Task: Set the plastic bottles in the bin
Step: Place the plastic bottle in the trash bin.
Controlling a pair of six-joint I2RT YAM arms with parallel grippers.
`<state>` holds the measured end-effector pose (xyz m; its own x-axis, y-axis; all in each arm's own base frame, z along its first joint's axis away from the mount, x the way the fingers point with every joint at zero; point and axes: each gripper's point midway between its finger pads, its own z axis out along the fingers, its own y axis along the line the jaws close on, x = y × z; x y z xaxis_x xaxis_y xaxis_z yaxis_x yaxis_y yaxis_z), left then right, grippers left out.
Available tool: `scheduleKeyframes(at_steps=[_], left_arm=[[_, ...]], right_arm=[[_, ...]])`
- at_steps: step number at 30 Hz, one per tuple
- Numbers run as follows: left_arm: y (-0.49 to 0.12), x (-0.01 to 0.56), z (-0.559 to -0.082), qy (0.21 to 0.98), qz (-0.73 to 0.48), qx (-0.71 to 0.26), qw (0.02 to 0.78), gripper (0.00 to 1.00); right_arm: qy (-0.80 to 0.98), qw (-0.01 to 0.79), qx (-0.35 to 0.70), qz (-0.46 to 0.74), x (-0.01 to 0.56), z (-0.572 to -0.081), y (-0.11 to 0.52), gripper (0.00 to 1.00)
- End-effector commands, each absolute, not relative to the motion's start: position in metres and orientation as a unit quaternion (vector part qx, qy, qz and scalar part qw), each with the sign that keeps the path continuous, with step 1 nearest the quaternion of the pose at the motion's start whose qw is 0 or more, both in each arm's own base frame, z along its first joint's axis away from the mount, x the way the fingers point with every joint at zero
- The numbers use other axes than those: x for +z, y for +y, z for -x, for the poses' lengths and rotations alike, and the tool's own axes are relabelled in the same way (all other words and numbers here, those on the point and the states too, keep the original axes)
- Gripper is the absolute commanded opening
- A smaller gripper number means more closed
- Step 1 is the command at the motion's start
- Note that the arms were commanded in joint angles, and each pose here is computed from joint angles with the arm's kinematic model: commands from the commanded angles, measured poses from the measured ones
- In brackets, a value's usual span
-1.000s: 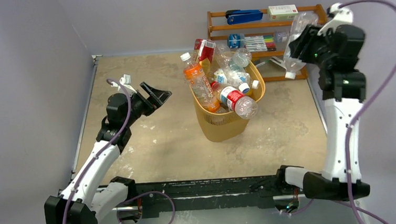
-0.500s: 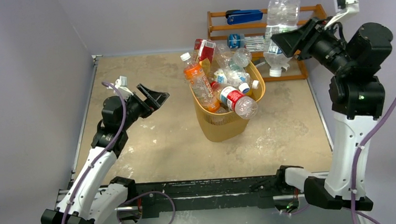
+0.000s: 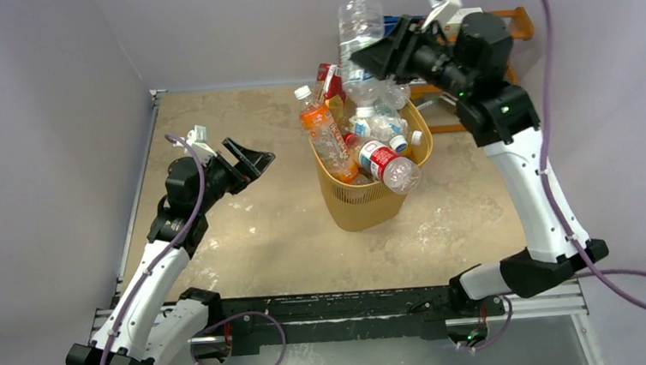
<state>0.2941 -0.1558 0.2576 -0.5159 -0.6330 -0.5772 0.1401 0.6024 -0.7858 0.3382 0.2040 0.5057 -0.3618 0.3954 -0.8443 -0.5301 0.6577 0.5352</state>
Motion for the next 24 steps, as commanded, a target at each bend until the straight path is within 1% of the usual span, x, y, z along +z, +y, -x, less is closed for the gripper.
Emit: scheduleKeyframes(at_steps=[1, 6, 12, 24], left_arm=[[-0.155, 0.295, -0.293, 0.740, 0.138, -0.424, 0.504, 0.87], [-0.154, 0.297, -0.291, 0.739, 0.135, -0.424, 0.506, 0.87], [-0.154, 0.296, -0.289, 0.739, 0.134, -0.425, 0.505, 0.88], [-0.154, 0.290, -0.287, 0.742, 0.132, -0.422, 0.503, 0.88]], right_arm=[[0.681, 0.607, 0.411, -0.003, 0.527, -0.333, 0.224, 0.38], [0.698, 0.590, 0.404, -0.031, 0.497, -0.324, 0.245, 0.39], [0.721, 0.585, 0.367, -0.058, 0.467, -0.320, 0.244, 0.40], [0.744, 0.601, 0.283, -0.071, 0.443, -0.312, 0.245, 0.40]])
